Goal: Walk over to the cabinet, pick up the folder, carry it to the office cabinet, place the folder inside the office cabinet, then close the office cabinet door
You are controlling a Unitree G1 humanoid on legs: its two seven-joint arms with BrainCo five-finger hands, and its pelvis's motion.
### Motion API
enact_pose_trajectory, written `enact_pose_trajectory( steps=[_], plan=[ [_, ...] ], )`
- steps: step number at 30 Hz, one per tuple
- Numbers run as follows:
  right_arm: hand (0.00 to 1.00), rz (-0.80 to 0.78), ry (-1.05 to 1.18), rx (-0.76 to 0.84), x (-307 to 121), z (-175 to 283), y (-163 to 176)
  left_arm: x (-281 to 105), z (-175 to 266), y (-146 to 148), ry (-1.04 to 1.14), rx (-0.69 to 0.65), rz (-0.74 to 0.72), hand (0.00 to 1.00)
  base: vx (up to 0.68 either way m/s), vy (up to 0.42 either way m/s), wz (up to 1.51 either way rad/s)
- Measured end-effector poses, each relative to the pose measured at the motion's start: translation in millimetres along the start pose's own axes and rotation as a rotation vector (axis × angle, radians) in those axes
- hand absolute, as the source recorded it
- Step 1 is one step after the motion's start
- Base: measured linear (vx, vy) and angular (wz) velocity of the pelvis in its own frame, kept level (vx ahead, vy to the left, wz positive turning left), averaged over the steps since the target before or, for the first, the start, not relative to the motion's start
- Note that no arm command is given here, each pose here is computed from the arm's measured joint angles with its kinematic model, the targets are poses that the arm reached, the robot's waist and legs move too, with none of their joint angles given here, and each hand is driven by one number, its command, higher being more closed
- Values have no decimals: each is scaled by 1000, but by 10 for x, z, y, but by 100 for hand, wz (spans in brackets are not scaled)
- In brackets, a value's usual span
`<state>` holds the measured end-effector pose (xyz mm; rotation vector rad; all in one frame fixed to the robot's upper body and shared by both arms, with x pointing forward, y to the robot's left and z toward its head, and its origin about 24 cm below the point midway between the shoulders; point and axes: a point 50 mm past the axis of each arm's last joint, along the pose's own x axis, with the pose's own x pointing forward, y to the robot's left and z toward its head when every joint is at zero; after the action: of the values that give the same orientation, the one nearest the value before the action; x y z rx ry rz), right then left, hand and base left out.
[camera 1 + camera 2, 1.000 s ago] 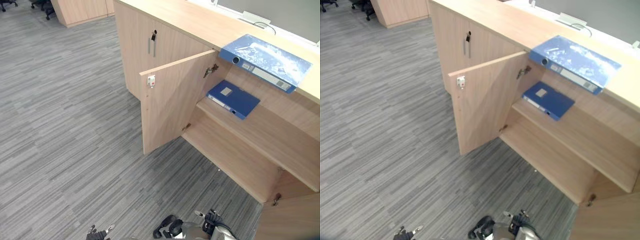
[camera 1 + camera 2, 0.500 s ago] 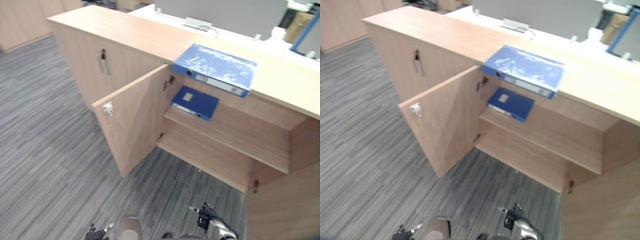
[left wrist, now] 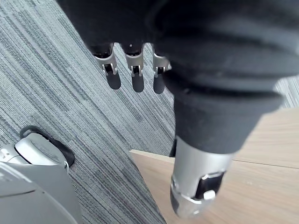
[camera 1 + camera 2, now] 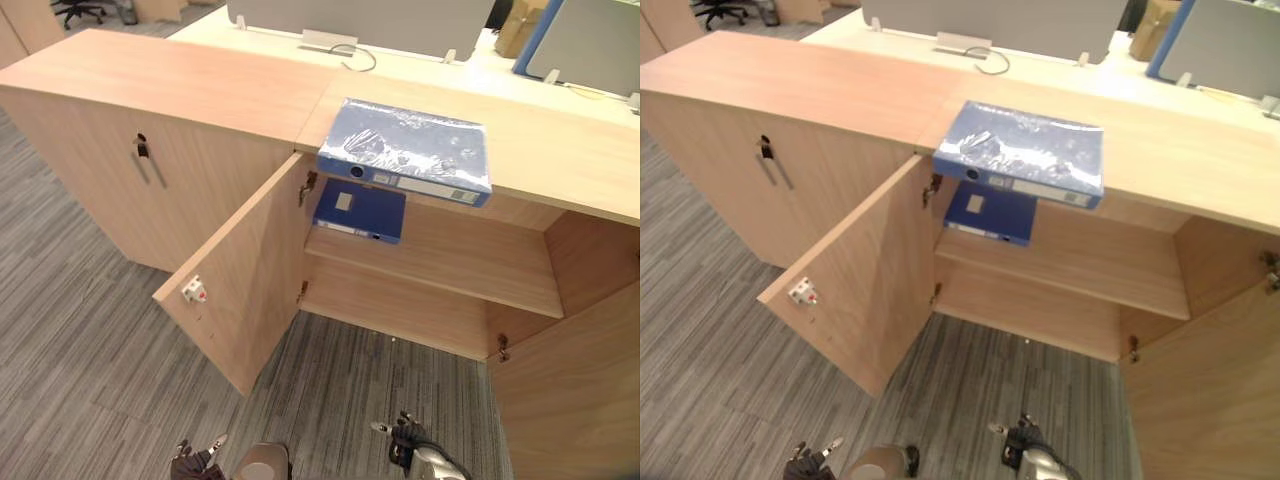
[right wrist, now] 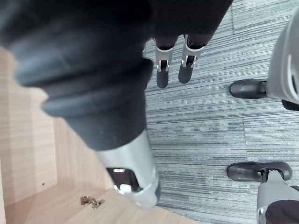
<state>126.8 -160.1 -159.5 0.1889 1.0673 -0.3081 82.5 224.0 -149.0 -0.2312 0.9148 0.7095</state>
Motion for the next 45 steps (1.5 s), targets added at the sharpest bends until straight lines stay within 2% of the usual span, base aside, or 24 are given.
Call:
enact_pose_trajectory(
  steps=[4,16,20,31,37,42,45],
  plan=[
    [0,-28,31,52,-19,-109,-91,-13,-47,31,14,3,5,0,-71,55,-39],
    [0,-16,2,1,2,13,-89,-52,-209,164,69,32,20,0,-27,-3,-20],
    [0,-39,18,-36,21,24,-178,-37,-216,86,81,107,-20,0,178,-298,11],
    [0,-71,35,-80,25,2,-261,-12,-60,-29,18,94,-54,0,227,-209,6],
    [0,-78,-2,-72,51,156,-283,-6,44,-101,-27,101,-93,0,207,87,-21],
    [0,-40,-9,-64,55,177,-137,28,138,-95,-56,172,-135,0,179,222,-13],
    [0,-7,-52,-95,59,287,-45,27,155,-131,-70,257,-182,0,113,108,-17]
  ],
)
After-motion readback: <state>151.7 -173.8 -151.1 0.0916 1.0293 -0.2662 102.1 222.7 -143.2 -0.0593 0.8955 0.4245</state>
